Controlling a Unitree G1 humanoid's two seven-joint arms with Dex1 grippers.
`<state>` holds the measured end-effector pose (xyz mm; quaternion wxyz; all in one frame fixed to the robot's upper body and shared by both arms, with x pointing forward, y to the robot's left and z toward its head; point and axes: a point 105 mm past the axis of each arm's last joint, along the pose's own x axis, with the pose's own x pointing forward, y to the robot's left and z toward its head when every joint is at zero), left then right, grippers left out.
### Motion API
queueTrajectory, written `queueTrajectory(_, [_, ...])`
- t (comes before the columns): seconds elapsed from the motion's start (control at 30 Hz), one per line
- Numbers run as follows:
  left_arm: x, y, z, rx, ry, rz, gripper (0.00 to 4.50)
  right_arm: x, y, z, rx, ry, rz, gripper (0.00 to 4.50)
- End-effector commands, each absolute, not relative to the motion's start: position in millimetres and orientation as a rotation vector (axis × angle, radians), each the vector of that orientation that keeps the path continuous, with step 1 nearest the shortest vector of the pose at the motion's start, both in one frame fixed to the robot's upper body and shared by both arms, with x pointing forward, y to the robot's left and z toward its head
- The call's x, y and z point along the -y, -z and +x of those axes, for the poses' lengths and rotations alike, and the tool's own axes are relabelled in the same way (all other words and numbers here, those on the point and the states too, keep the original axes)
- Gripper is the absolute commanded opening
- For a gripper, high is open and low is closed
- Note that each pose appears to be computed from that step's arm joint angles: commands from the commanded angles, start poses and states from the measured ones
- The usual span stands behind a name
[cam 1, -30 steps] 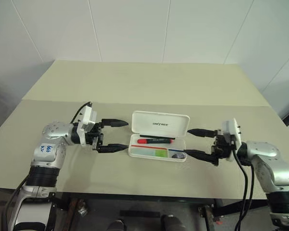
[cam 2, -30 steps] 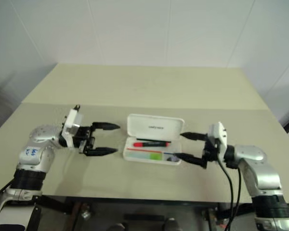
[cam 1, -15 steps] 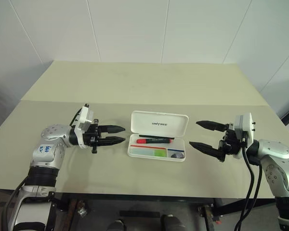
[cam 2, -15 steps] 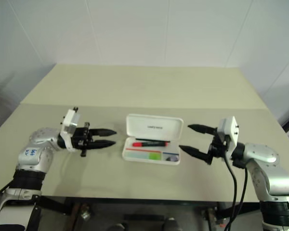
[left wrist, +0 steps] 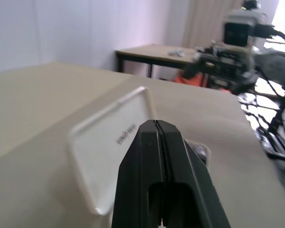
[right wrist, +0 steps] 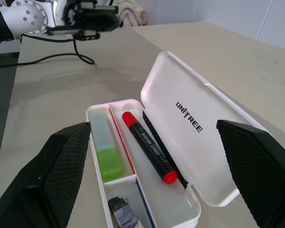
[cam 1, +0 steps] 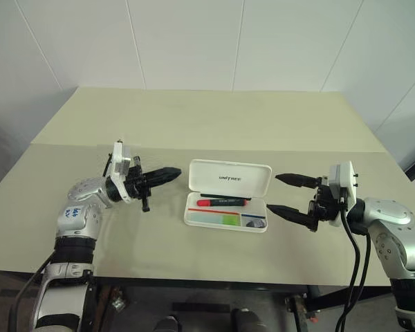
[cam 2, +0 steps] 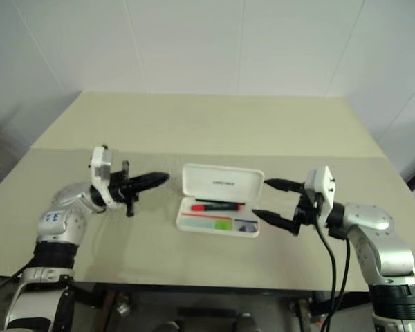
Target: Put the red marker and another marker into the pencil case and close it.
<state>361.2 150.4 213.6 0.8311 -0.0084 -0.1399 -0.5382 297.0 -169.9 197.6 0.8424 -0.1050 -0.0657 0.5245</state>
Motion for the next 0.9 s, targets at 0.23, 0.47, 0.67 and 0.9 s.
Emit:
queueTrajectory(0.23, [-143.2, -225.0, 398.4, 0.346, 0.977, 0.044, 0.02, 172.9, -203.0, 293.9, 0.147, -1.102, -0.241, 4.5])
queueTrajectory(0.47, [-122.3, -203.8, 417.1, 0.23, 0.974, 0.113, 0.02, 170.9, -200.5, 290.0, 0.147, -1.092, -0.234, 4.5])
queueTrajectory(0.67, [-108.7, -193.6, 410.2, 0.186, 1.1, 0.121, 0.02, 173.2, -199.2, 288.5, 0.144, -1.077, -0.231, 4.5])
queueTrajectory(0.9, [-102.9, -191.8, 395.7, 0.204, 1.235, 0.179, 0.02, 175.4, -208.1, 283.2, 0.168, -1.074, -0.202, 4.5])
